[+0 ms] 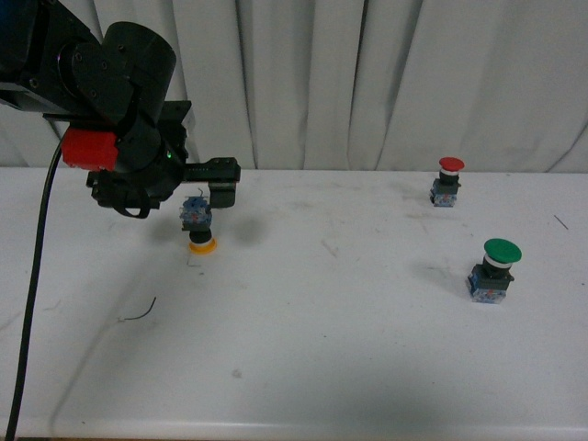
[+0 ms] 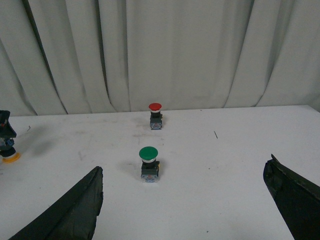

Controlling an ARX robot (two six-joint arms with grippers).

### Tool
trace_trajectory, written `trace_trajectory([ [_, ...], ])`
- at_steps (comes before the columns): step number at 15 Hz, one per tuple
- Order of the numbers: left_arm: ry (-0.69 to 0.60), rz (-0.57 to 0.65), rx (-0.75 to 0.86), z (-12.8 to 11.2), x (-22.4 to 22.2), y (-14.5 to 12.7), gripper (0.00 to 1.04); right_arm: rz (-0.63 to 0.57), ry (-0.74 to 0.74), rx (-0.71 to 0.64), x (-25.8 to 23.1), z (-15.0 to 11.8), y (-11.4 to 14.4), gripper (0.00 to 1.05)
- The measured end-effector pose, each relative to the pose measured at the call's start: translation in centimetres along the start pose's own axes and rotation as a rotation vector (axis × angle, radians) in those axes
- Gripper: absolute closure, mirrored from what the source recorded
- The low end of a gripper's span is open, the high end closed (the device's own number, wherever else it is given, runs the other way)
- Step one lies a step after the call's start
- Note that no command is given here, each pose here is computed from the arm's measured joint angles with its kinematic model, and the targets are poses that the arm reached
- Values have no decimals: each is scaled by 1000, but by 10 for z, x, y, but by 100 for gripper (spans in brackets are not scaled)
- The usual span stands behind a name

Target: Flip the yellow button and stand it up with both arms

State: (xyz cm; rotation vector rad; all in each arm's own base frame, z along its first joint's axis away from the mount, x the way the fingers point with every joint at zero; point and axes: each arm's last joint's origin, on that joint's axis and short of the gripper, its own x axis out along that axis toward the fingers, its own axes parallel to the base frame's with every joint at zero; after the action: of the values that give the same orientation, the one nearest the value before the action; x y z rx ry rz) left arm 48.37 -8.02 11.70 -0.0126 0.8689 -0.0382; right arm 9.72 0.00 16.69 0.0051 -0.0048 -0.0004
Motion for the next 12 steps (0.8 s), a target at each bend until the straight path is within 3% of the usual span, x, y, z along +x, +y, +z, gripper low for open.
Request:
trace_trajectory([
  [1,-1,-3,0,0,0,0,10,0,0,0,0,0,0,6],
  [3,4,-10,0,0,0,0,28,0,0,0,0,0,0,6],
  [7,14,-19,7,-1,0,-3,72,0,0,0,0,0,0,6],
  [12,-33,-66,16,-1,-20,-6,74,0,0,0,0,0,0,6],
])
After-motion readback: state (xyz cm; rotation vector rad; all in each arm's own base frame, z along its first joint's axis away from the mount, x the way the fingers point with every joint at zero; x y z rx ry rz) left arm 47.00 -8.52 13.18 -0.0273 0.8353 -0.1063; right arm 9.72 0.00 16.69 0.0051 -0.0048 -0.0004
